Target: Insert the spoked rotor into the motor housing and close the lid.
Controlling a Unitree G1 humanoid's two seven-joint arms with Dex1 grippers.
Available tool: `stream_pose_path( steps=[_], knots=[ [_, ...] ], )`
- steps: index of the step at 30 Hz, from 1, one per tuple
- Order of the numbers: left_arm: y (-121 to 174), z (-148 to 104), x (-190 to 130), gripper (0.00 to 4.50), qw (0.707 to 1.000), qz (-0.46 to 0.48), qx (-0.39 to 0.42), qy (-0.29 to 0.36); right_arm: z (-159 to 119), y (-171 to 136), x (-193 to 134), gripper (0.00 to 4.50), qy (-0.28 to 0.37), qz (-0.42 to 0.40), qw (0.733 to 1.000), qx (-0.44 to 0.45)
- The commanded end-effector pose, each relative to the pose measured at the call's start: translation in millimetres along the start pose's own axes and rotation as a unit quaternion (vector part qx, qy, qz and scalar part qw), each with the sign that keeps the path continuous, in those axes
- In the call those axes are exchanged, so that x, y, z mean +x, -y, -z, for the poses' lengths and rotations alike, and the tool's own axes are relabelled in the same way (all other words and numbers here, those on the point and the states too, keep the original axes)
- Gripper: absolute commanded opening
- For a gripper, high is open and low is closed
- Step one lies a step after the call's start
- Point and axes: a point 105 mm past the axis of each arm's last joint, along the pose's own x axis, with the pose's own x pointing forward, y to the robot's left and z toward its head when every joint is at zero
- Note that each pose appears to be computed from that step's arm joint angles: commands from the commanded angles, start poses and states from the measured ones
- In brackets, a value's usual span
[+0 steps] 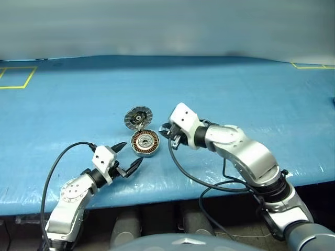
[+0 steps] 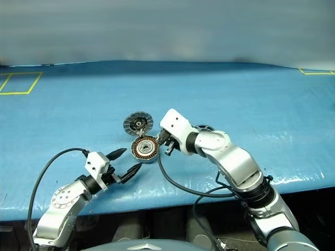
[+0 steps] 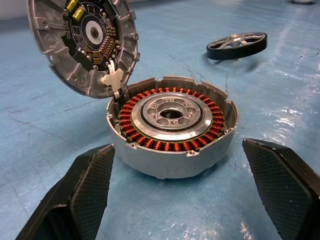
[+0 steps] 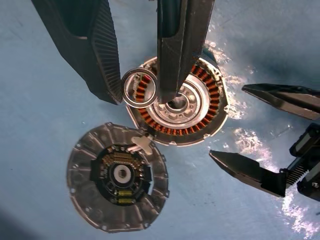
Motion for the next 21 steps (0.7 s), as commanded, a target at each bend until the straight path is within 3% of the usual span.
stream_pose_path(
  steps=[1,8,21],
  knots=[
    [-2,-12,-1,4.5,0.999,-0.015,0.025,0.03,-5,-6,12,0.66,0.014,0.004,1.0,-0.007],
    [-4,-9,-2,4.5,0.999,-0.031,0.01,0.036,-2,-6,37,0.66,0.015,0.031,0.999,0.023],
    [1,-6,1,4.5,0.999,-0.016,-0.002,0.032,20,-18,55,0.66,-0.008,0.043,0.995,0.095]
  ],
)
